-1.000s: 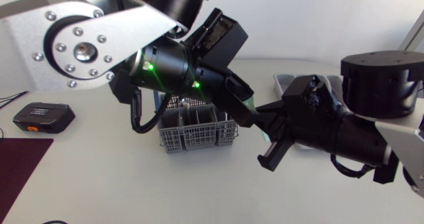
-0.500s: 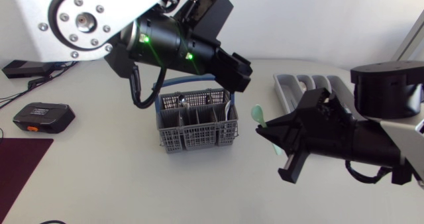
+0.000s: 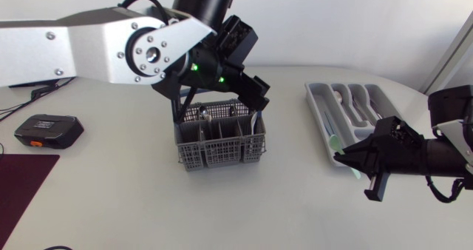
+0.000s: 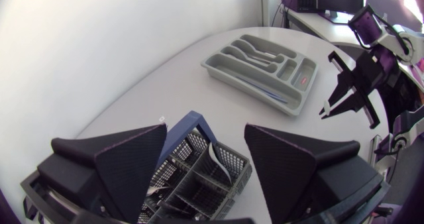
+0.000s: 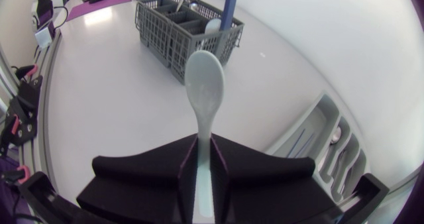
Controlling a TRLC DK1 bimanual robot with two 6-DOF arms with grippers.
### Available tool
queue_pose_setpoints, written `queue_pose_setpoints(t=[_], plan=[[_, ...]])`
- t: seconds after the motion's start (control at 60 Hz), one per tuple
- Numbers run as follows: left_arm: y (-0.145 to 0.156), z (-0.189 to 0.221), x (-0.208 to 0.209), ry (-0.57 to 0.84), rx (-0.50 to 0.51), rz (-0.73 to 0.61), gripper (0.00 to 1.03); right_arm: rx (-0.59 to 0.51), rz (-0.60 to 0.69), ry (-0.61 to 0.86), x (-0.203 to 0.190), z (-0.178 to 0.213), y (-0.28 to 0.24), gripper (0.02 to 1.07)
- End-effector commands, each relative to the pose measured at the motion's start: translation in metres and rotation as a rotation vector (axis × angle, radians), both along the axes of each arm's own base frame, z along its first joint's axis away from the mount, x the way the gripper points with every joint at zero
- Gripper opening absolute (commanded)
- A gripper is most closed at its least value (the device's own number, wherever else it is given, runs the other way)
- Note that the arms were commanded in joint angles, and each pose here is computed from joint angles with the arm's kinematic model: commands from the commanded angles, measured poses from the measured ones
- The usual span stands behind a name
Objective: Unload the cutlery basket into the drawer organizer.
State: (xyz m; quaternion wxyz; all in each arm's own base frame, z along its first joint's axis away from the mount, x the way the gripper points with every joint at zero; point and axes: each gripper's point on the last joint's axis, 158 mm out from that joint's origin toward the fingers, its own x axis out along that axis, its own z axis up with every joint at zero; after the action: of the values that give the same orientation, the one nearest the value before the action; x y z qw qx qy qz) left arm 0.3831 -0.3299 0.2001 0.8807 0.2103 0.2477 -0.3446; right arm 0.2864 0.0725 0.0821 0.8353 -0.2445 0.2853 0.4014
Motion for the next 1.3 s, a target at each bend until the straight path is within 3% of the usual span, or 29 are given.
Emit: queue_pose_setpoints(t=[0.0,0.233,0.55,1.033,1.283], plan=[[-0.002,-0.024,0.002,0.007,0.054,-0.007,0.82,-0.062,0.055,-0.026,0.014,-0.006,-0.023,0.12],[-0.006,-0.045,0.012,-0.001,0.104,0.005,0.82,-0.167,0.068,-0.039,0.050,-0.023,-0.094,0.12],[-0.004,-0.069,0.022,0.002,0.151,0.032,0.82,-0.386,0.217,-0.004,0.067,-0.068,-0.168,0.12],[0.009,-0.089,0.027,-0.011,0.238,0.065,0.82,-0.613,0.289,-0.018,0.083,-0.109,-0.213,0.13],[0.013,-0.111,0.020,-0.003,0.309,0.059,0.82,-0.628,0.234,-0.043,0.092,-0.108,-0.221,0.46]])
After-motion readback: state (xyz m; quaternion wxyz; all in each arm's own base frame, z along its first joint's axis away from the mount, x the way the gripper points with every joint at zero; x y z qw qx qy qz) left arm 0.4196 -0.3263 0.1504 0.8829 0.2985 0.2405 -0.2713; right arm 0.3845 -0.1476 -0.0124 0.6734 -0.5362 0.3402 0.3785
